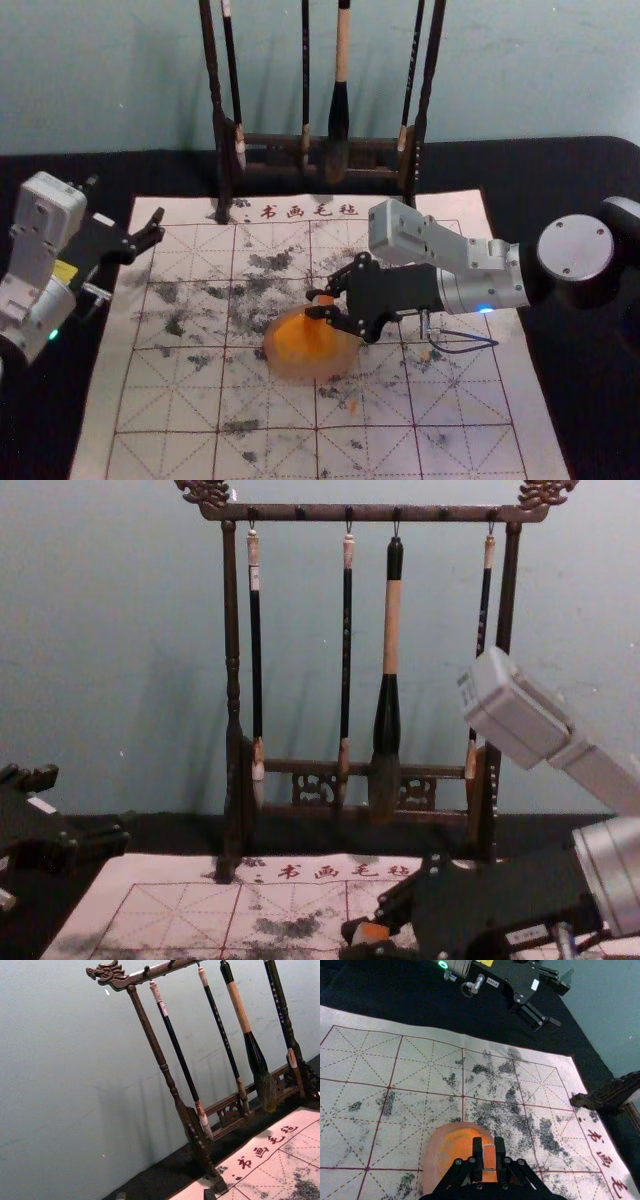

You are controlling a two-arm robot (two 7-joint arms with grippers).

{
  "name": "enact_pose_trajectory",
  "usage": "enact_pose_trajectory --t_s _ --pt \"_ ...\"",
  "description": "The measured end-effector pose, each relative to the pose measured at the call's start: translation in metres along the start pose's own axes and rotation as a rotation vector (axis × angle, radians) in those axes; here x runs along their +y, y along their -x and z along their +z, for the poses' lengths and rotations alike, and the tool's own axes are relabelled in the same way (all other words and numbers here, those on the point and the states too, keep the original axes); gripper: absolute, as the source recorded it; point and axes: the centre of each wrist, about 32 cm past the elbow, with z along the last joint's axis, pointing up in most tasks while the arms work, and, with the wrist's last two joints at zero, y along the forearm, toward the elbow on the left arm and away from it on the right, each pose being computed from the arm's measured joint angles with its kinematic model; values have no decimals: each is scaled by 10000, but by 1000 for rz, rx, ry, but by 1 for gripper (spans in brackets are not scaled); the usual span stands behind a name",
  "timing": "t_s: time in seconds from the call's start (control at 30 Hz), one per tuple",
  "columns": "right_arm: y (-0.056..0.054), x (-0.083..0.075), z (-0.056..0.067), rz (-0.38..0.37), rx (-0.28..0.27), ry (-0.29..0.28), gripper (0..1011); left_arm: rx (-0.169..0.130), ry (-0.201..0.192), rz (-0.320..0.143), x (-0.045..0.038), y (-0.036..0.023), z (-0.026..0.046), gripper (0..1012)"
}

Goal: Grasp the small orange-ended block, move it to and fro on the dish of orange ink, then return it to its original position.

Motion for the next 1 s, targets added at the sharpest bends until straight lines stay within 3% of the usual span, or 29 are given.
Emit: enact_pose_trajectory --t_s 0.43,0.7,1.0 --pt "1 -229 134 -53 -35 -37 139 0 0 0 0 0 0 1001" --pt "11 -488 228 -103 -70 -52 139 0 0 0 0 0 0 1001" --pt "68 -817 239 -165 -75 -21 139 0 0 0 0 0 0 1001"
